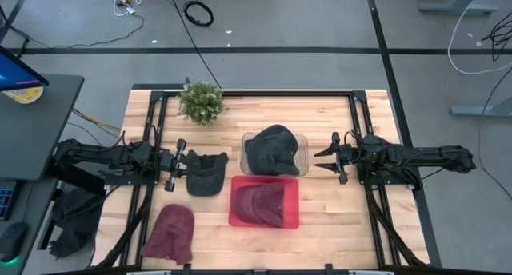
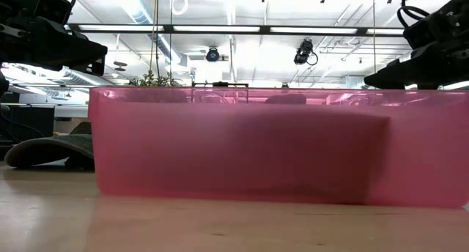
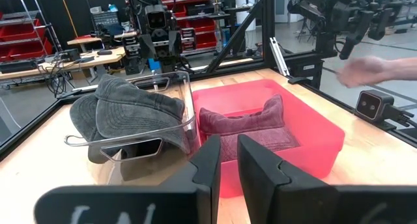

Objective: Pick & Place hat
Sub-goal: Put the red cap into the pink bin

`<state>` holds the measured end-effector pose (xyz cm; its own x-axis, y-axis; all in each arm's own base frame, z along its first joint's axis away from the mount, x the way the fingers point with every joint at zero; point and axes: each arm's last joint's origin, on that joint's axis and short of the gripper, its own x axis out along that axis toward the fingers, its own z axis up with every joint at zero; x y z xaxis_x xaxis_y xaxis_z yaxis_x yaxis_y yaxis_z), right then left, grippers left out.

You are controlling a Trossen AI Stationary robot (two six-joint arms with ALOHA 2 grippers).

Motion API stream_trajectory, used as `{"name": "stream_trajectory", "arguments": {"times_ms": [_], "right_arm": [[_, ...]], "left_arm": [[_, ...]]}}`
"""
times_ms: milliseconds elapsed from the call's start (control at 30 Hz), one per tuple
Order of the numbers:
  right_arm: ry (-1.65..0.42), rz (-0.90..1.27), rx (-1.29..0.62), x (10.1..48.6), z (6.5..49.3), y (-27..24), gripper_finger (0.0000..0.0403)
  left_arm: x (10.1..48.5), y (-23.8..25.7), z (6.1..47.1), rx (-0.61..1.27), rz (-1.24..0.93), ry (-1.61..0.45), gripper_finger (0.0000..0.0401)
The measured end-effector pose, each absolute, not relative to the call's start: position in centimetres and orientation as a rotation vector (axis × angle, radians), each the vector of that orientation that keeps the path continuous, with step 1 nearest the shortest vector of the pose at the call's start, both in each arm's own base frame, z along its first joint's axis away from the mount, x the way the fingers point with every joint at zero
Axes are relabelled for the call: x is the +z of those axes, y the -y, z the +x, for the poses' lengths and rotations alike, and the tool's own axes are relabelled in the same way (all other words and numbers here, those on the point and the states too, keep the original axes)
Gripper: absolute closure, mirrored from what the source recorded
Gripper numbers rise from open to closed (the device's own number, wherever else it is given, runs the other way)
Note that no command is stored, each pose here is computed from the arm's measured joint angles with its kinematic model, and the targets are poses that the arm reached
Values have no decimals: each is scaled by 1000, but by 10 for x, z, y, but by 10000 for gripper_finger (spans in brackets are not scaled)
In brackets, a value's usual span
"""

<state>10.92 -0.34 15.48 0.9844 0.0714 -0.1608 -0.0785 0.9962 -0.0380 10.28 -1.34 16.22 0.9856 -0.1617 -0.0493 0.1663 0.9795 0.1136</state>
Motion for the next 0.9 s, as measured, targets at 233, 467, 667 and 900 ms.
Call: {"name": "stream_trajectory", "arguments": {"times_ms": [233, 467, 667, 900], "right_arm": [[-159, -44, 75, 155, 109, 3, 237], [-158, -45, 75, 155, 109, 3, 237], [-158, -45, 75, 155, 109, 3, 238], [-158, -45, 75, 155, 109, 3, 237]], "left_arm": [[162, 13, 103, -165, 118, -40, 346], [162, 13, 103, -165, 118, -39, 346], [178, 14, 102, -182, -56, 108, 346], [210, 17, 92, -442, -481, 364, 346]]}}
